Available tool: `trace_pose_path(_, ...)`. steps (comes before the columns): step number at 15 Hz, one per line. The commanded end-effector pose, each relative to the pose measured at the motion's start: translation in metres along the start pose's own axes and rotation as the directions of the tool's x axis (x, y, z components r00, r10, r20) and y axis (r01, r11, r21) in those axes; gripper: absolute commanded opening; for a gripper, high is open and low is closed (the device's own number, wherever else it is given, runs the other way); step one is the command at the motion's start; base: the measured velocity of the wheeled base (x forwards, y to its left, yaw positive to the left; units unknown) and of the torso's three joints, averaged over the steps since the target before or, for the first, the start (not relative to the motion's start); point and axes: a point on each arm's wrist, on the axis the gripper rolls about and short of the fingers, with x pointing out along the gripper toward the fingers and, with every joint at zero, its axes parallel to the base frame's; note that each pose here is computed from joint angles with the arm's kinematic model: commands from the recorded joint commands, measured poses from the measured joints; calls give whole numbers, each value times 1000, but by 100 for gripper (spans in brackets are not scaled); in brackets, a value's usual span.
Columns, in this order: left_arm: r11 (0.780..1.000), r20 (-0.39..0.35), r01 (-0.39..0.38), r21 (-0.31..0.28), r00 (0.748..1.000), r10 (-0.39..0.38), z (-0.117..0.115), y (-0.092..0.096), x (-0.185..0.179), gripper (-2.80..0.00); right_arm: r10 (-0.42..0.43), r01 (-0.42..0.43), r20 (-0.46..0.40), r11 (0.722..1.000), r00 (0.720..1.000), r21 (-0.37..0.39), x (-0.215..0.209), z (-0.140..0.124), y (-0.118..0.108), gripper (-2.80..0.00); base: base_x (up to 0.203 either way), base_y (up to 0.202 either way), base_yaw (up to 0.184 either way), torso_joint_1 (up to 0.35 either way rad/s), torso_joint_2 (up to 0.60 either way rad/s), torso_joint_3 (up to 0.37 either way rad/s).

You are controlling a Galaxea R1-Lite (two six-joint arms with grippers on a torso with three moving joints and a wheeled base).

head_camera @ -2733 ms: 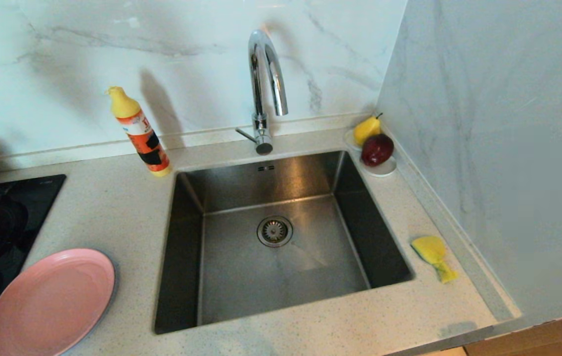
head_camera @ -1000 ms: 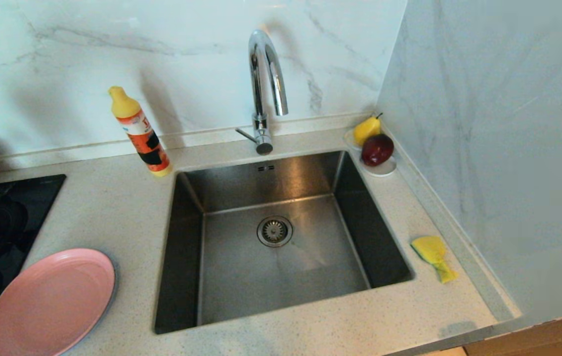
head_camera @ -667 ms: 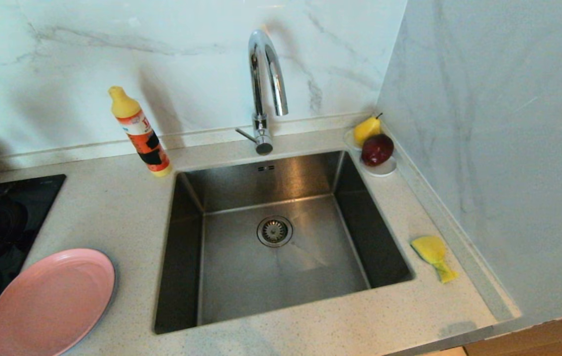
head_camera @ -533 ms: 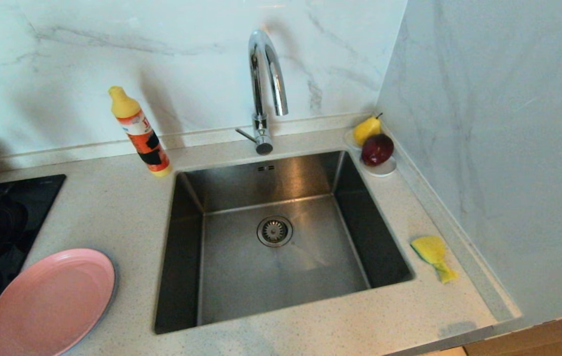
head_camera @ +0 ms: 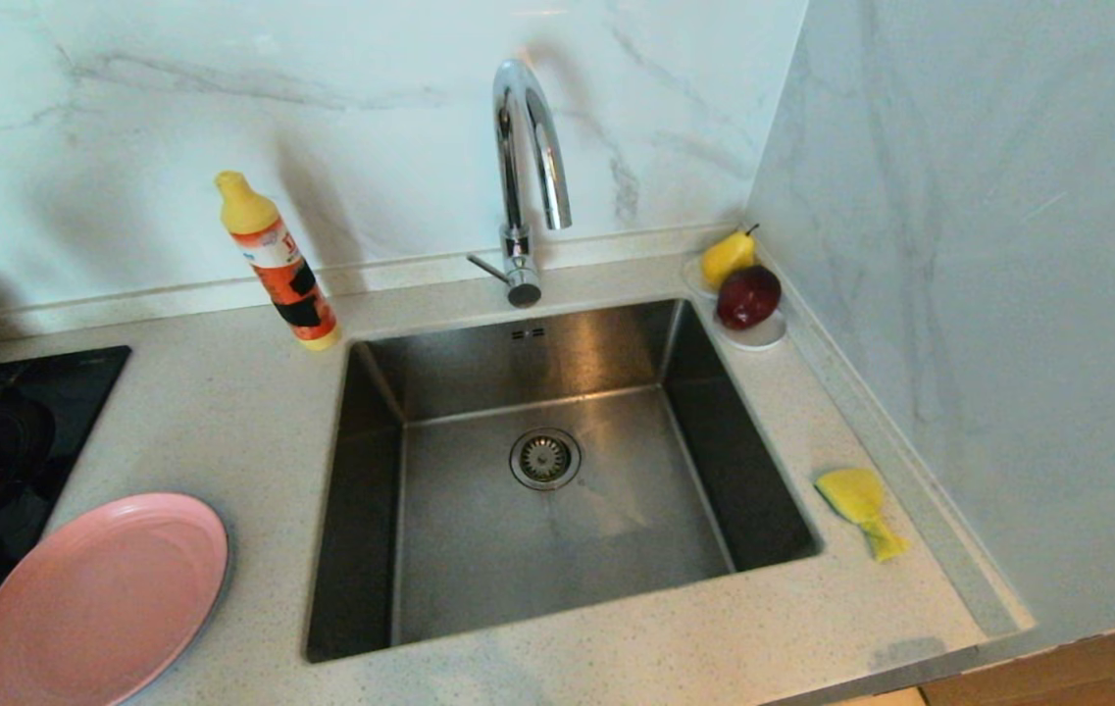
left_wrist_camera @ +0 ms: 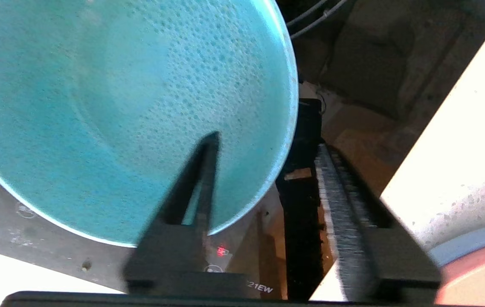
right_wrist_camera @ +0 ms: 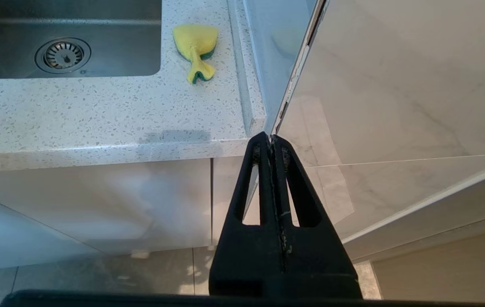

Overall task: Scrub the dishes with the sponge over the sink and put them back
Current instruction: Place the bowl on the plate

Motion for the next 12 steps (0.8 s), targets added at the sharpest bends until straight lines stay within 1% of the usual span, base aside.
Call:
trace_pose_path(1, 1000, 17, -3, 1, 1000, 3, 3, -1, -5, -280, 0, 0, 0, 1000, 1000, -1, 0, 0, 0, -280, 0, 0, 0, 0, 0, 0)
trace_pose_path(5, 1000, 29, 0, -21, 1000, 1, 5, -3, -12, -280, 0, 0, 0, 1000, 1000, -1, 0, 0, 0, -280, 0, 0, 0, 0, 0, 0)
trace_pose_path(8, 1000, 88, -11, -5, 996, 12, 12, -10, -34, -280, 0, 0, 0, 1000, 1000, -1, 0, 0, 0, -280, 0, 0, 0, 0, 0, 0)
trace_pose_path(10, 1000, 142, -19, 10, 990, 18, 15, -20, -61, -280, 0, 0, 0, 1000, 1000, -1, 0, 0, 0, -280, 0, 0, 0, 0, 0, 0)
trace_pose_path(11, 1000, 162, -12, 25, 987, 8, 16, -29, -76, -280, 0, 0, 0, 1000, 1000, -1, 0, 0, 0, -280, 0, 0, 0, 0, 0, 0)
trace_pose_path(12, 999, 166, 13, 46, 986, -21, 15, -43, -89, -280, 0, 0, 0, 1000, 1000, -1, 0, 0, 0, -280, 0, 0, 0, 0, 0, 0)
